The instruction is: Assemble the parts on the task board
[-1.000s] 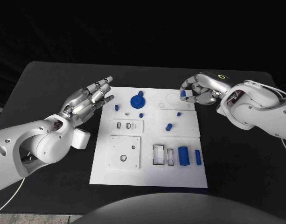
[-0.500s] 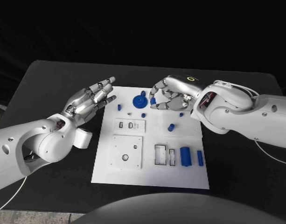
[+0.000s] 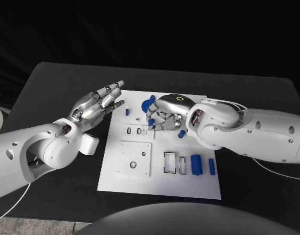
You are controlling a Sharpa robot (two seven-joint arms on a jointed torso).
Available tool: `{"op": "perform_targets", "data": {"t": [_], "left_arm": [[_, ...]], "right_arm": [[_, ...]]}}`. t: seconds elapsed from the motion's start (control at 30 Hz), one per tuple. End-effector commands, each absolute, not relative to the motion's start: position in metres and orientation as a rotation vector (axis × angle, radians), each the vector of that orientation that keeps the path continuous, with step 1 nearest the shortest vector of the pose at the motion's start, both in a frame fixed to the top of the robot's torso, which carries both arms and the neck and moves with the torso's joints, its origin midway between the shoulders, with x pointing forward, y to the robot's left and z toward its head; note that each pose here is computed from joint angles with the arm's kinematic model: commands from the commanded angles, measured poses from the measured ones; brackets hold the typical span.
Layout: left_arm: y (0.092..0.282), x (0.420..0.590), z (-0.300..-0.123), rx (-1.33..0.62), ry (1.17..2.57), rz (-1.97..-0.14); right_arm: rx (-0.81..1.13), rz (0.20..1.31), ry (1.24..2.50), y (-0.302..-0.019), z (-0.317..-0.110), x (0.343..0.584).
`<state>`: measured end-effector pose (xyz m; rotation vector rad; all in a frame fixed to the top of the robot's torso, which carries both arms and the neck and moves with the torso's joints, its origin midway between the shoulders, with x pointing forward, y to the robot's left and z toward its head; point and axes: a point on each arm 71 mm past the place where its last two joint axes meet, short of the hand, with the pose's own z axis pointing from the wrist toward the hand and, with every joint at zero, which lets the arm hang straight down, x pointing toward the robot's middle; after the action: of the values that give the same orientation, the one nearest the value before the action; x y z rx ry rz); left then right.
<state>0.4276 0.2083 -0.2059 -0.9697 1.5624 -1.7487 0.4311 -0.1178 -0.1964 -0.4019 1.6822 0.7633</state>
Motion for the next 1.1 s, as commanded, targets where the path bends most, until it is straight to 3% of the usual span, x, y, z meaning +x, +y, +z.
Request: {"op": "perform_targets", "data": {"t": [0.03,1.1], "left_arm": [[0.206,0.427,-0.205,-0.966,1.566,-1.766],[0.205,0.43,-0.208,-1.0,1.582,-1.766]], "right_arm": [[-0.444,0.706,1.713,-0.116,-0.203,0.432],[-0.5,0.701,1.738,-0.108,-0.219,0.434]]}}
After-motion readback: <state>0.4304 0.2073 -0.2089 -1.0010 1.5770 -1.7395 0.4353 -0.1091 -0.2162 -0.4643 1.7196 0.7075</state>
